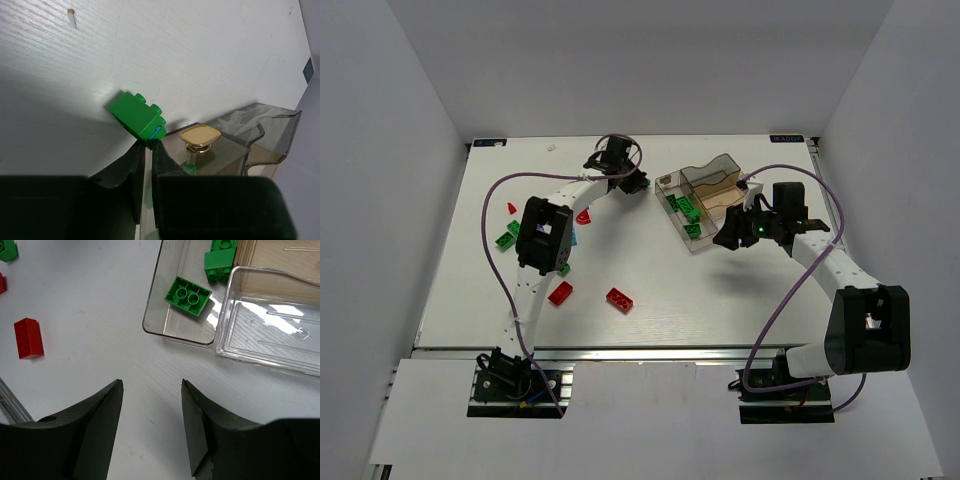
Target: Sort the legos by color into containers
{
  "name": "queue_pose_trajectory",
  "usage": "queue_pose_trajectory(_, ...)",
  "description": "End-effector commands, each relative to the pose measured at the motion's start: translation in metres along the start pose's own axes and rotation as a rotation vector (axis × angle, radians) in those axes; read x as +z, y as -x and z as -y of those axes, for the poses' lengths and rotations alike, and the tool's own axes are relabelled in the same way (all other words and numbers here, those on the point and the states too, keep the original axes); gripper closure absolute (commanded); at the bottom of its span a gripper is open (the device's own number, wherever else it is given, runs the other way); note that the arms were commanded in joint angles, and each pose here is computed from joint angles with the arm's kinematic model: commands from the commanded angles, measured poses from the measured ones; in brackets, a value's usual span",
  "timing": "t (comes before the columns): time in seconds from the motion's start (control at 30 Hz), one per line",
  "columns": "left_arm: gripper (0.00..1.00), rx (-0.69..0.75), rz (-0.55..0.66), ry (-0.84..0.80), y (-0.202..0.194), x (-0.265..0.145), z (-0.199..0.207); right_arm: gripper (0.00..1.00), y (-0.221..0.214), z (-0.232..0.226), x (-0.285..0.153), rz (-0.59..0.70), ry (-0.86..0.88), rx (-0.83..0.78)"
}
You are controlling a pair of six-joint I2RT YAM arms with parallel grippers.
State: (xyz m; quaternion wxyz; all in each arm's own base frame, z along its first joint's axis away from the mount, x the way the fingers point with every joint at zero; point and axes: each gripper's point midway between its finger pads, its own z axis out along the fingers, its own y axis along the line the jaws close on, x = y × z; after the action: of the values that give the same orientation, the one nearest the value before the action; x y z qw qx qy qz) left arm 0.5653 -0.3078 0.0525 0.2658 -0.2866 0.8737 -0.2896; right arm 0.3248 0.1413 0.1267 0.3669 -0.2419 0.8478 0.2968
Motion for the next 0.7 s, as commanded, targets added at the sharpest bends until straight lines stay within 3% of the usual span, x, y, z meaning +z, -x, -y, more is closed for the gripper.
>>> queue_pose_trajectory(0.0,0.86,0.051,0.044,-0.001,0.016,-0.029,0.011,0.44,0.014,-0.003,-0.005,0.045,0.004,-0.033)
queue_pose_trajectory(0.43,0.91,0.218,0.133,-0.045,0.036,-0.089,0.031,0.44,0.015,-0.003,-0.005,0.045,0.006,-0.033)
queue_pose_trajectory(0.67,0.93,0.347,0.100,-0.101,0.021,-0.117,0.047,0.44,0.018,-0.002,-0.004,0.044,0.008,-0.035)
